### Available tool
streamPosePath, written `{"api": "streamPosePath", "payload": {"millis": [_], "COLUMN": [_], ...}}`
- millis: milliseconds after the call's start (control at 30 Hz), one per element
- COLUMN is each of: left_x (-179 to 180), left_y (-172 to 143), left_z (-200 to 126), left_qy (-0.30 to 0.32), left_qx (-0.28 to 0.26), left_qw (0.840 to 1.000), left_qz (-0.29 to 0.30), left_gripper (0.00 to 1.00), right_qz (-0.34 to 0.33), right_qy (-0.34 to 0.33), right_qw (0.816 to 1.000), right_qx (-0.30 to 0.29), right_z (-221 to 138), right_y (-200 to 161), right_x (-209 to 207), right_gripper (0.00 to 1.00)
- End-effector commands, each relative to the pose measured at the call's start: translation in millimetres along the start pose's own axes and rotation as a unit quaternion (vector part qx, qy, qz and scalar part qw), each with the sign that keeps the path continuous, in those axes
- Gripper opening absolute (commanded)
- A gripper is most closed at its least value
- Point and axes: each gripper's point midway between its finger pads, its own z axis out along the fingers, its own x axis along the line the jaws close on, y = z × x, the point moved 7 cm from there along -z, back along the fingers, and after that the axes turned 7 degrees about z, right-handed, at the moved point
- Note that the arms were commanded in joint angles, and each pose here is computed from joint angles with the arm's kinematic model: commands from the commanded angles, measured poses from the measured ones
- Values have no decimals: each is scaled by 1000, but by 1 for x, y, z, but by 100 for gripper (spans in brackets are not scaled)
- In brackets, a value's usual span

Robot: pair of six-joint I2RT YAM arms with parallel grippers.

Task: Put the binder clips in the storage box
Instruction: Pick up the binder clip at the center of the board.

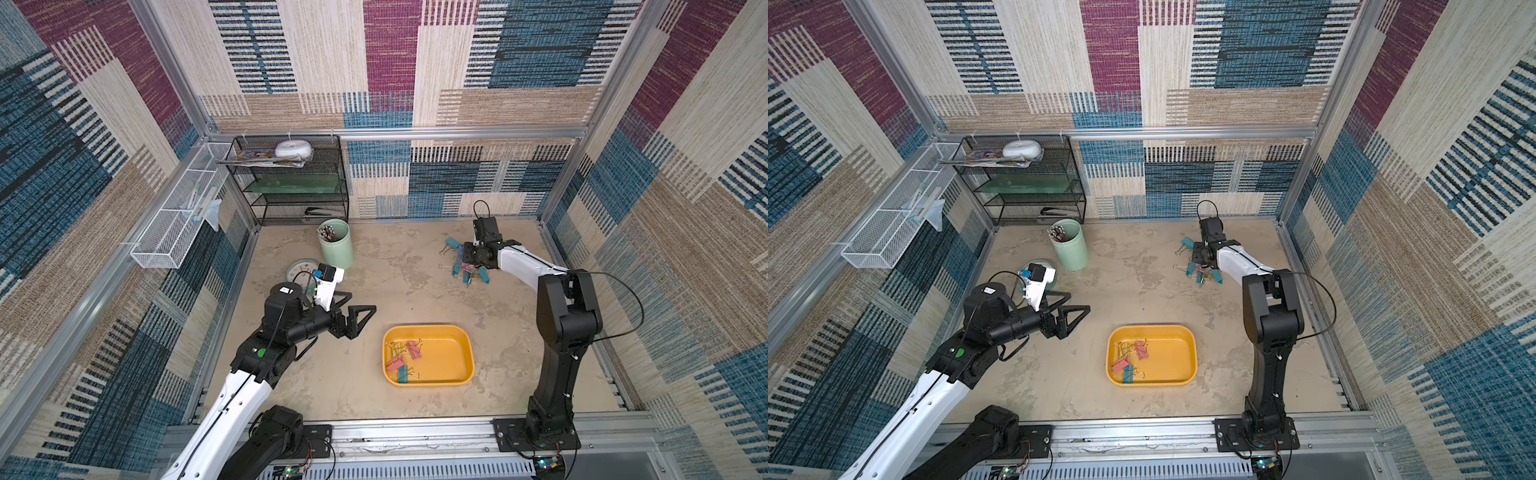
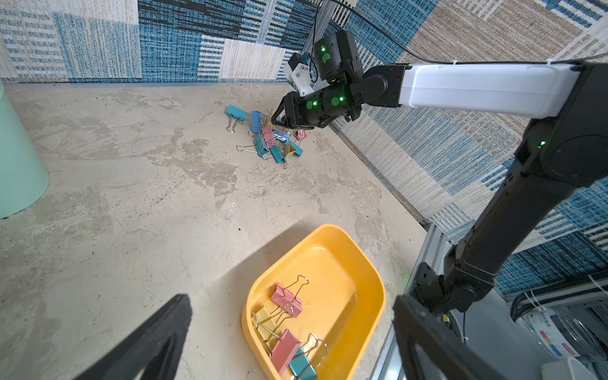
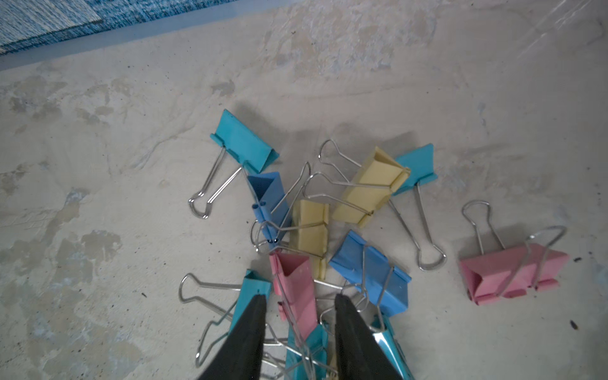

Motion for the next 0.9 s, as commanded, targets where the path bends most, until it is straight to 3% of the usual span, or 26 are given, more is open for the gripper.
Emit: {"api": "streamPosePath", "payload": {"millis": [0, 167, 233, 300, 400, 633, 867], "left_x": [-2, -13, -15, -16, -16, -15, -15], "left_y": [5, 7, 6, 6, 6, 5, 5], "left_z": [-2, -3, -4, -6, -7, -7, -8], "left_qy": [-4, -52, -59, -59, -55, -50, -48], "left_qx": [-9, -8, -8, -11, -15, -15, -16], "left_qw": [1000, 998, 997, 997, 997, 997, 997], "left_qz": [10, 37, 47, 53, 60, 59, 62], "left_gripper": [100, 99, 100, 100, 99, 100, 100], "right_qz": [-7, -1, -2, -3, -6, -3, -4], "right_qy": [14, 27, 30, 28, 20, 30, 78], "right_qw": [999, 999, 999, 999, 999, 999, 997], "right_qx": [29, 37, 39, 40, 44, 27, -19], "right_z": [7, 7, 4, 2, 1, -11, -49], "right_y": [-5, -7, -8, -10, -15, -8, 17], "right_x": [4, 5, 6, 5, 1, 2, 15], "right_gripper": [25, 10, 12, 22, 24, 0, 0]}}
